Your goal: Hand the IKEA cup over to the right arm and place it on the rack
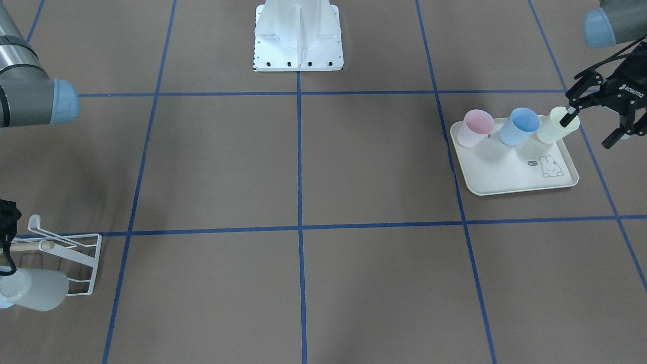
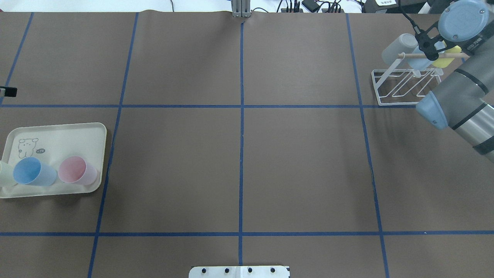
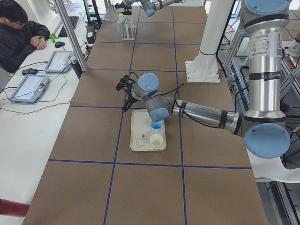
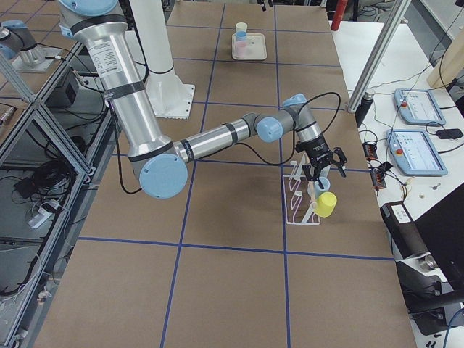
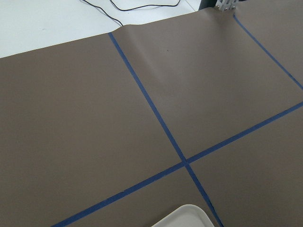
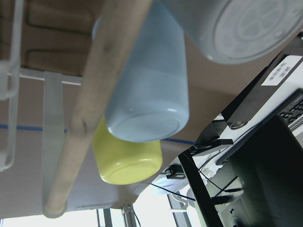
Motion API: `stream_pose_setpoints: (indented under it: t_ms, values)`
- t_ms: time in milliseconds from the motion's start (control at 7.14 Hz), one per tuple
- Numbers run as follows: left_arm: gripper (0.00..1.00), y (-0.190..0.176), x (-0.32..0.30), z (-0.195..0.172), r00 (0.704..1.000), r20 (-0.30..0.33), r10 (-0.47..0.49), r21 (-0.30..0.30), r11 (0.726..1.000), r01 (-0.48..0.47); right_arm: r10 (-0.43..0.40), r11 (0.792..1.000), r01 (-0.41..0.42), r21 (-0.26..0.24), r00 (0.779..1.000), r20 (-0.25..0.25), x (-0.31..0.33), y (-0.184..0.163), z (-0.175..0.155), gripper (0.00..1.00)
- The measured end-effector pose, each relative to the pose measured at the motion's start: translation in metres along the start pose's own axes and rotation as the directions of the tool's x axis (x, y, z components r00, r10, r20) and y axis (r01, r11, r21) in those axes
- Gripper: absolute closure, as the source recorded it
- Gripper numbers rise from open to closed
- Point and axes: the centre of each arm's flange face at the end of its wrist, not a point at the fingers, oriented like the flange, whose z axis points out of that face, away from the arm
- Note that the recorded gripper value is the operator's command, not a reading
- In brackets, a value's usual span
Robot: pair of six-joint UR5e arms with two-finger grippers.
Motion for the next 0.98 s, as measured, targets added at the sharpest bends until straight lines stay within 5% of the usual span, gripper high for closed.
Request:
stream_pose_setpoints:
  t_ms: [280,420,560,700,980]
  values:
    - [0.00,-0.002,-0.001,-0.004,0.999,0.043,0.005,0.029,1.000,-0.007,0.211,0.965,-0.212,0.157,0.977,0.024,-0.003,-0.002,-0.033,0.02]
    - [0.00,0.001,-0.005,-0.005,0.996,0.090,0.006,0.050,0.999,-0.010,0.328,0.911,-0.335,0.240,0.942,0.072,-0.010,-0.004,-0.054,0.01]
    - [0.00,0.007,-0.008,-0.006,0.993,0.115,0.008,0.059,0.998,-0.015,0.432,0.835,-0.454,0.312,0.891,0.142,-0.020,-0.005,-0.076,0.01]
    - [0.00,0.018,-0.008,-0.005,0.993,0.121,0.014,0.054,0.998,-0.020,0.530,0.733,-0.575,0.363,0.818,0.225,-0.026,-0.006,-0.101,0.01]
    - [0.00,0.064,-0.008,0.003,0.991,0.128,0.033,0.017,0.999,-0.035,0.644,0.462,-0.804,0.375,0.595,0.481,-0.034,-0.021,-0.149,0.01]
